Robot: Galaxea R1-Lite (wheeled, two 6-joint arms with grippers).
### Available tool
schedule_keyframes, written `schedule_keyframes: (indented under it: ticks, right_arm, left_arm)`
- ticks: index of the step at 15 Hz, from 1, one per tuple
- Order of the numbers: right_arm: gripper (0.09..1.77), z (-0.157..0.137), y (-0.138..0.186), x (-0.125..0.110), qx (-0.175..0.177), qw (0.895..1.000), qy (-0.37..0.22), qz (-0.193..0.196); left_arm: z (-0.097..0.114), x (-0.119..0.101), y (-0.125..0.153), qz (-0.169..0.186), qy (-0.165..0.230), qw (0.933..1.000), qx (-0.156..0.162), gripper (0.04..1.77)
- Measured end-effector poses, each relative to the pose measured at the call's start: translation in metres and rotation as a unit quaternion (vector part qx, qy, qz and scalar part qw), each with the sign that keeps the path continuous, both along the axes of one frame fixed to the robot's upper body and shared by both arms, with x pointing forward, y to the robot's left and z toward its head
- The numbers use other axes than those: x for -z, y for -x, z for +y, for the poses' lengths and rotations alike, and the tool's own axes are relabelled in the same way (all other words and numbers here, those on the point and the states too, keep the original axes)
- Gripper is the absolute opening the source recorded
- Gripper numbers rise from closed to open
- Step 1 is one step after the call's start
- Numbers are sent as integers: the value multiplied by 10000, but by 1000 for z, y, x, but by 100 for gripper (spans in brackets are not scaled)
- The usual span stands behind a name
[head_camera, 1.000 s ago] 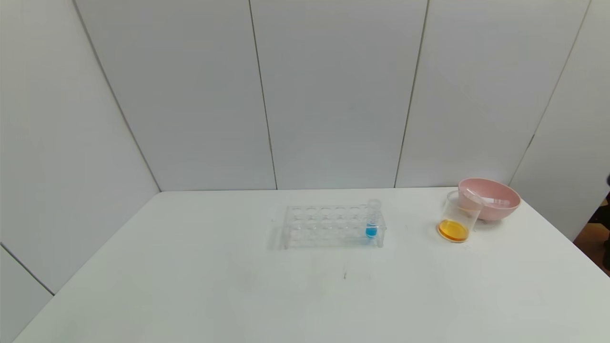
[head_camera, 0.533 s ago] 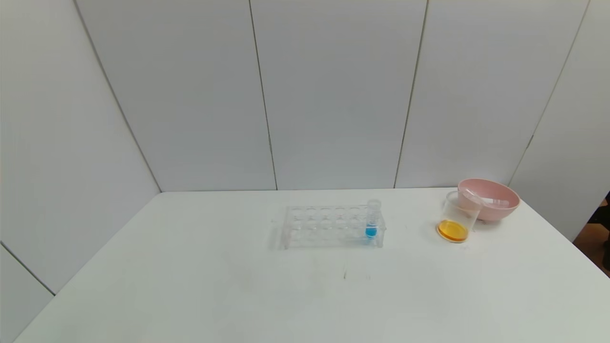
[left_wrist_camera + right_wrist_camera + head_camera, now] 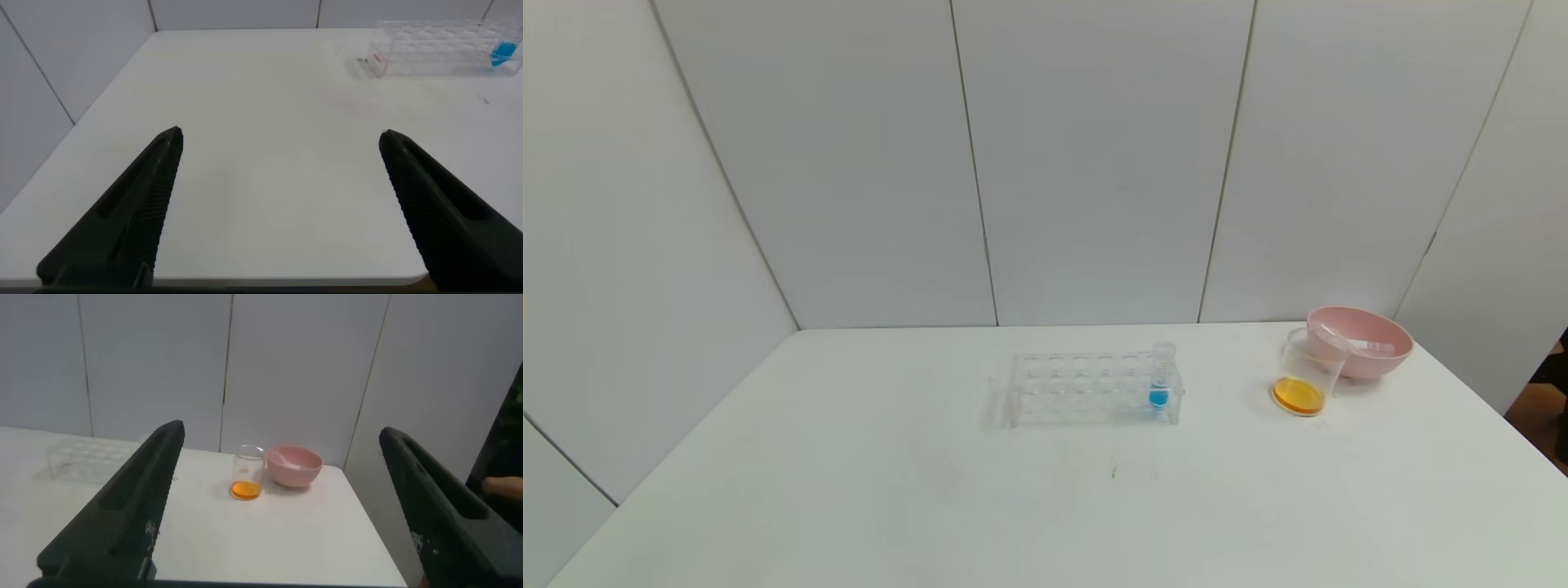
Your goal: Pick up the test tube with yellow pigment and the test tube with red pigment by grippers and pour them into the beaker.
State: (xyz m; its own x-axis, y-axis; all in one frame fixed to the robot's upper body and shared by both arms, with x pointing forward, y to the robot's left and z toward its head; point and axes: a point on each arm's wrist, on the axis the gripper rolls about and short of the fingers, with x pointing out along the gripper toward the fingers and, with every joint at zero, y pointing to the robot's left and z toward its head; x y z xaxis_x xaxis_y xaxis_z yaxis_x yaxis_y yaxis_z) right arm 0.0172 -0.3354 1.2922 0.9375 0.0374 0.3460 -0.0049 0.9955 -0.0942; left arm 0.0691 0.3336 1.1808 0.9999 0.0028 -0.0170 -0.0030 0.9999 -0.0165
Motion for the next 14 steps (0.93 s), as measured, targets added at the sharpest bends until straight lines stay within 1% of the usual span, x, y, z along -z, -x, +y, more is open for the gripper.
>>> schedule_keyframes:
  ticks: [1,3,7,10,11,12,14]
  right_arm:
    - [170,0,-1,5,0,10000,-4,10]
    - [170,0,-9,19,-14,9997,-12,239]
    - [171,0,-33,61,-57,9948,-124,1007]
    - [171,0,-46,89,-41,9907,-143,1355]
    - [171,0,-49,99,24,9876,-140,1567]
    - [171,-1,-51,106,71,9850,-161,1715]
    - [171,-1,-51,109,78,9841,-181,1765]
  left_arm:
    - [0,0,0,0,0,10000,2,172]
    - [0,0,0,0,2,10000,0,172]
    - [0,0,0,0,0,10000,0,172]
    - [0,0,0,0,0,10000,0,172]
    - [0,0,0,0,0,10000,2,172]
    - [0,0,0,0,0,10000,0,172]
    - [0,0,0,0,0,10000,0,172]
